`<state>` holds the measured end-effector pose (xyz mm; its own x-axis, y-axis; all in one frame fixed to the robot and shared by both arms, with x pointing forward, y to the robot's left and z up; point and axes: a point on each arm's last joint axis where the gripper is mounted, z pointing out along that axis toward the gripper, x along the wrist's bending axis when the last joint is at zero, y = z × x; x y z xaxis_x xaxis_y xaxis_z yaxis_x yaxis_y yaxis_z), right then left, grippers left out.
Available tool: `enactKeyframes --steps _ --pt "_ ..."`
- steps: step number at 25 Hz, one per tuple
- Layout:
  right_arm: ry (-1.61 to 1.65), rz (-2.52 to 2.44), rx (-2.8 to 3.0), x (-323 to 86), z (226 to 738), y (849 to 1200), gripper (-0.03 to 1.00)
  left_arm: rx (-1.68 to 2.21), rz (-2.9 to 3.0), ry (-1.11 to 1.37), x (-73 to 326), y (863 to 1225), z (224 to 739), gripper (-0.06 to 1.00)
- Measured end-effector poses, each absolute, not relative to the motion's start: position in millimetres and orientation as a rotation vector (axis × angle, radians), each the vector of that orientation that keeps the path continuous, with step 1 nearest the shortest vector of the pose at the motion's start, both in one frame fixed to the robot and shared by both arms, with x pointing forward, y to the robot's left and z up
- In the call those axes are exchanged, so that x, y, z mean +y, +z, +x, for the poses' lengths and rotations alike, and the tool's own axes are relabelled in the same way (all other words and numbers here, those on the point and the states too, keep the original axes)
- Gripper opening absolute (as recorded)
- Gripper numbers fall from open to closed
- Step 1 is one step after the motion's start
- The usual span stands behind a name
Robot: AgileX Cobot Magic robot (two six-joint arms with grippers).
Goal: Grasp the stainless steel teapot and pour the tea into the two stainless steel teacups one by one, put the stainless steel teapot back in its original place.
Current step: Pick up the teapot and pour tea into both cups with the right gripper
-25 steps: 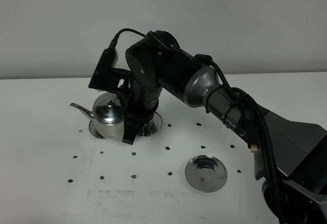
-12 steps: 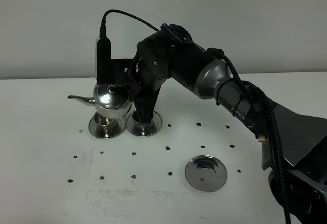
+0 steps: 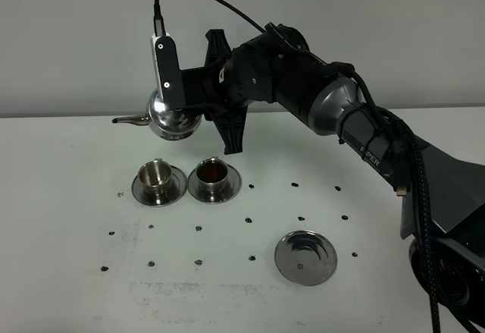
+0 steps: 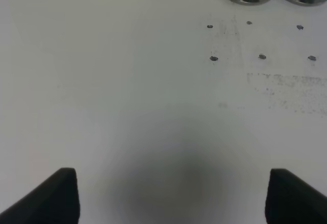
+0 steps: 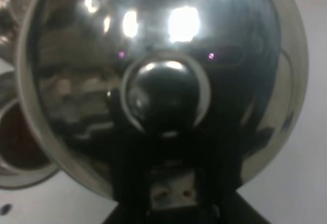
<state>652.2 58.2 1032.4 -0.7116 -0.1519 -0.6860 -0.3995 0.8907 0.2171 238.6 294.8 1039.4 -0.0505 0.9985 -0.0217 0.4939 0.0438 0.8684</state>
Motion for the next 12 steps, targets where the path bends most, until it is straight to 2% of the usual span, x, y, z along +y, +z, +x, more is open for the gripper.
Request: enactKeyframes --steps 12 --pt "0.305 -0.518 2.323 57 675 979 0.17 1.631 1.531 0.925 295 1039 239 0.72"
